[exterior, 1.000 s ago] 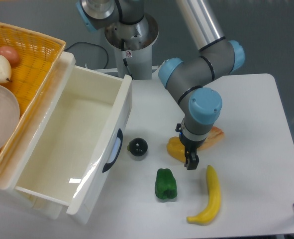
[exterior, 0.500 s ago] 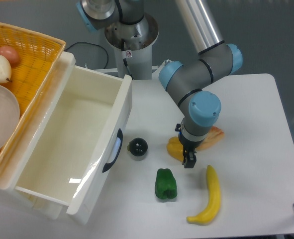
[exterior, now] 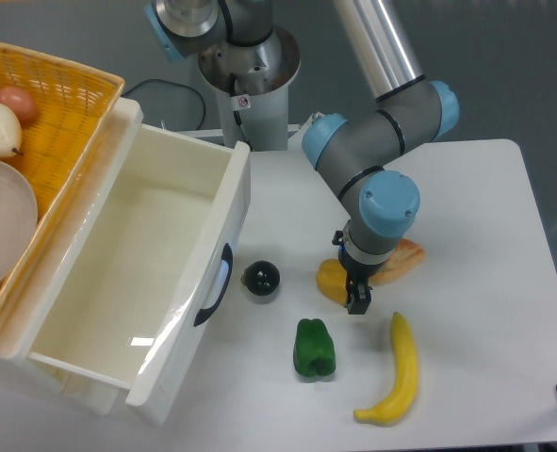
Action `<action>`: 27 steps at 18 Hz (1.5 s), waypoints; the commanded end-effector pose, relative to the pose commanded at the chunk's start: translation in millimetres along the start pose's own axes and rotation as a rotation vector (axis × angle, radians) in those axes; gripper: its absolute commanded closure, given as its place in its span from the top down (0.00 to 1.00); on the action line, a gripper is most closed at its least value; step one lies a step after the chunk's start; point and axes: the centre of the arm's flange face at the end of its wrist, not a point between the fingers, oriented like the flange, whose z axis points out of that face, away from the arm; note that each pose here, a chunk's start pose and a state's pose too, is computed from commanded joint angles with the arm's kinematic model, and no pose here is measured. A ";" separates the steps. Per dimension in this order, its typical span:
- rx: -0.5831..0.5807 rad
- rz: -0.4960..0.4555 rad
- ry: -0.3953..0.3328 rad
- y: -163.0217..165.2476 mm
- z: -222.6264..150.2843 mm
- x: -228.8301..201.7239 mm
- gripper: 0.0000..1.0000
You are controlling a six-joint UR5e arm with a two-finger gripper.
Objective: Pick up the yellow pepper
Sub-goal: 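Close the gripper on the yellow pepper, then lift the grasped yellow pepper up off the table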
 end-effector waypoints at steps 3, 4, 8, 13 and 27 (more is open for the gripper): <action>0.002 -0.005 0.006 -0.5 2.2 1.4 1.00; 0.001 -0.008 0.005 -0.5 2.1 1.3 1.00; -0.004 -0.021 -0.001 0.6 3.6 0.0 0.90; -0.010 -0.085 -0.010 -1.5 -0.1 -4.3 0.48; -0.015 -0.150 -0.030 6.7 -79.1 -17.8 0.32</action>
